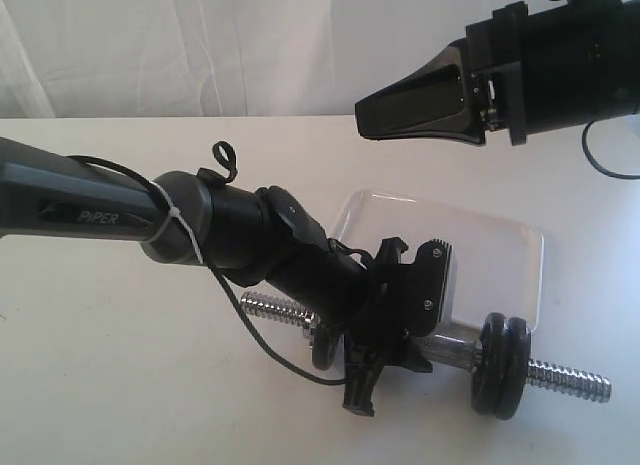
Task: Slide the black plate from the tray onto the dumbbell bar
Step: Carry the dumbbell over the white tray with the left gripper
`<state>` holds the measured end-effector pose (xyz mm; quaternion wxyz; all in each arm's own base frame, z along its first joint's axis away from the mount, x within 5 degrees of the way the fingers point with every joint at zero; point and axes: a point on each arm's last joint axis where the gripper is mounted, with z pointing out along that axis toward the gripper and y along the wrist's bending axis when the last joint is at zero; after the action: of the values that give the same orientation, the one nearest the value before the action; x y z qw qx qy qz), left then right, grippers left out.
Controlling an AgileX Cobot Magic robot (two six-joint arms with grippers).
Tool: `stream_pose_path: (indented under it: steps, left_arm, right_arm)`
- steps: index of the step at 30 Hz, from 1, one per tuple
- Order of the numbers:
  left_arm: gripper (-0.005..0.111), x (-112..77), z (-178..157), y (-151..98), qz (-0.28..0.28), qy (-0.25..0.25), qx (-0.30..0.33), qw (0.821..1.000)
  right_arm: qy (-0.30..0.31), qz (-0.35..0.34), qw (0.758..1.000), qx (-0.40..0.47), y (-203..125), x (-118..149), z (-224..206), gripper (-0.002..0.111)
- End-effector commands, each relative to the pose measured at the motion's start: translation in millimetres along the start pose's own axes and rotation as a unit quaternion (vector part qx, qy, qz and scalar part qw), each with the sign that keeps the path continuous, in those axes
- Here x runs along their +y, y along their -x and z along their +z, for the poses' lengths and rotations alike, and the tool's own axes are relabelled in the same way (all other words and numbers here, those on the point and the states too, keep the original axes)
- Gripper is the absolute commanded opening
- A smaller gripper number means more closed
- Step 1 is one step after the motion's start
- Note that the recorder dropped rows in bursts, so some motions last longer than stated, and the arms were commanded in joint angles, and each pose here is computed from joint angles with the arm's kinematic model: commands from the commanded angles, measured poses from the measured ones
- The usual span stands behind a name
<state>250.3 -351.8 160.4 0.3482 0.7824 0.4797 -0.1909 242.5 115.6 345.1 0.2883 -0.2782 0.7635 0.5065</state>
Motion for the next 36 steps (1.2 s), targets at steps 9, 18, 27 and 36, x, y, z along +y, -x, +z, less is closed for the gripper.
stream_pose_path:
  steps: [9, 18, 27, 36]
  left_arm:
    - [0.000, 18.9, -27.4, 37.7, 0.008, 0.046, -0.074, 0.996]
    - [0.007, 20.0, -27.4, 36.8, 0.004, 0.052, -0.069, 0.996]
    - [0.031, 19.1, -25.4, 35.7, 0.003, 0.047, -0.070, 0.996]
    - [0.031, 16.3, -19.1, 30.9, 0.005, 0.035, -0.065, 0.997]
  right_arm:
    - [0.002, 0.002, 1.000, -0.002, -0.6, 1.5, -0.7, 0.001]
    - [0.002, 0.002, 1.000, -0.002, -0.6, 1.5, -0.7, 0.001]
    - [0.002, 0.003, 1.000, -0.003, -0.5, 1.6, -0.7, 0.001]
    - [0.002, 0.003, 1.000, -0.003, -0.5, 1.6, -0.7, 0.001]
